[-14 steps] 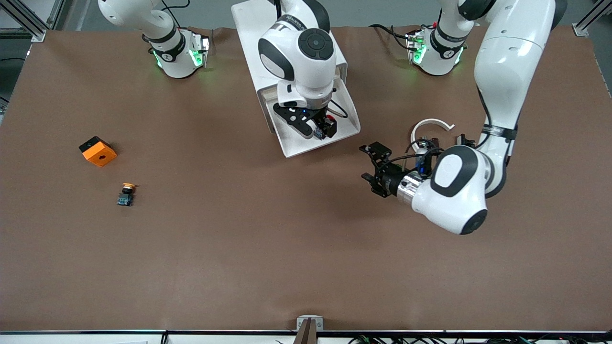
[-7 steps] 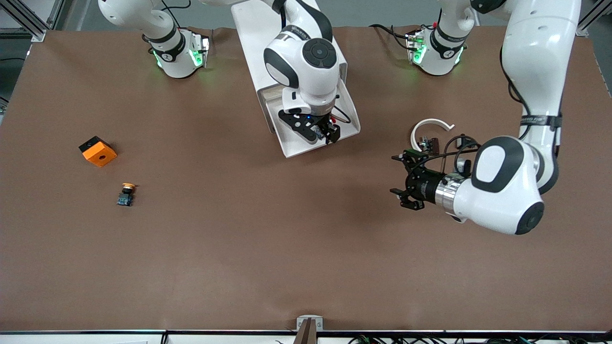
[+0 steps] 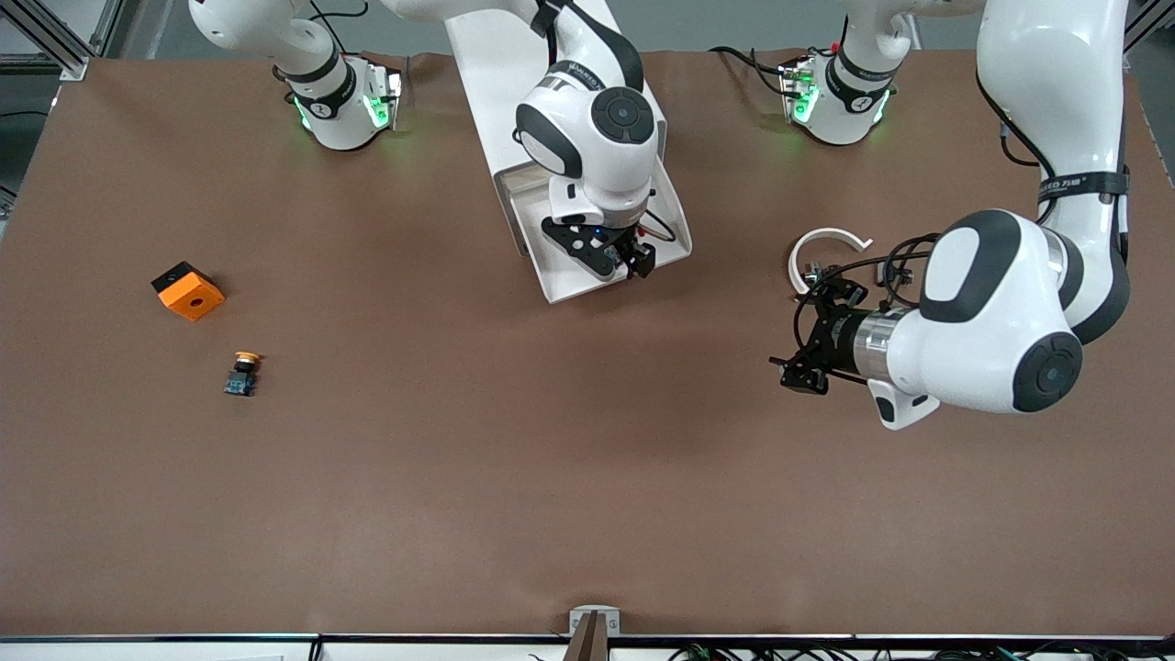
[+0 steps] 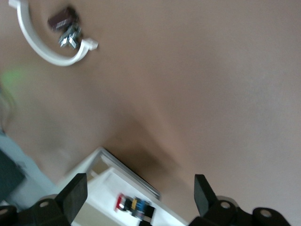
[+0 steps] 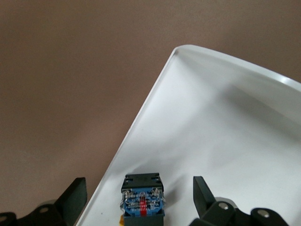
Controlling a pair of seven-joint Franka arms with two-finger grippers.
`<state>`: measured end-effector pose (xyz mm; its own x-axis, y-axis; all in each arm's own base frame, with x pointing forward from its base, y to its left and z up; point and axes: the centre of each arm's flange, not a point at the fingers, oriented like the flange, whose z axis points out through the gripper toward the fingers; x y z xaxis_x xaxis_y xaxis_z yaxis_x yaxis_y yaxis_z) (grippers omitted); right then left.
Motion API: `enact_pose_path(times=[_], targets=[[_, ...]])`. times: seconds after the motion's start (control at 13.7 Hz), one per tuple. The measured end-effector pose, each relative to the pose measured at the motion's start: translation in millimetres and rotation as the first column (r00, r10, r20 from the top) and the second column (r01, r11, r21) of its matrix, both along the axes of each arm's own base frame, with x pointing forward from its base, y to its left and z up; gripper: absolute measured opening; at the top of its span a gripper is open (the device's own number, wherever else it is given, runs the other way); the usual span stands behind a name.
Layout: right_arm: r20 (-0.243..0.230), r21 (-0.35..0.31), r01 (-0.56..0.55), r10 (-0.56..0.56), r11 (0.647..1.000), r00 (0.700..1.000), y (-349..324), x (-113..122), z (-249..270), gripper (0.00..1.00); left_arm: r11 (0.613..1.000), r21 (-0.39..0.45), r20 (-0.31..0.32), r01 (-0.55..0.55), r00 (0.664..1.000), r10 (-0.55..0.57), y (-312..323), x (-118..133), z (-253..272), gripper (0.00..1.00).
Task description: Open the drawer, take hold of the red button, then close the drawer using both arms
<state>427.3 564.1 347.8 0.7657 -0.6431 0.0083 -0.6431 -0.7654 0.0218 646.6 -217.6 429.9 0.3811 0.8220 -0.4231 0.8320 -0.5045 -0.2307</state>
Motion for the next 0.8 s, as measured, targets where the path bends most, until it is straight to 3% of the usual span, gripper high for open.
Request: enact_pose_path(times=[0.36, 0.8], targets=[[0.012, 0.015, -0.015, 0.015, 1.0, 1.0, 7.8, -6.0, 1.4, 1.0, 0.949, -0.011, 0.065, 0.316, 0.947, -0.314, -39.5, -22.5, -5.8, 1.0], [0.011, 0.011, -0.021, 0.021, 1.0, 1.0, 11.4, -6.6, -14.8, 1.0, 0.878, -0.018, 0.125, 0.478, 0.873, -0.472, -61.0, -59.7, -14.9, 1.0]])
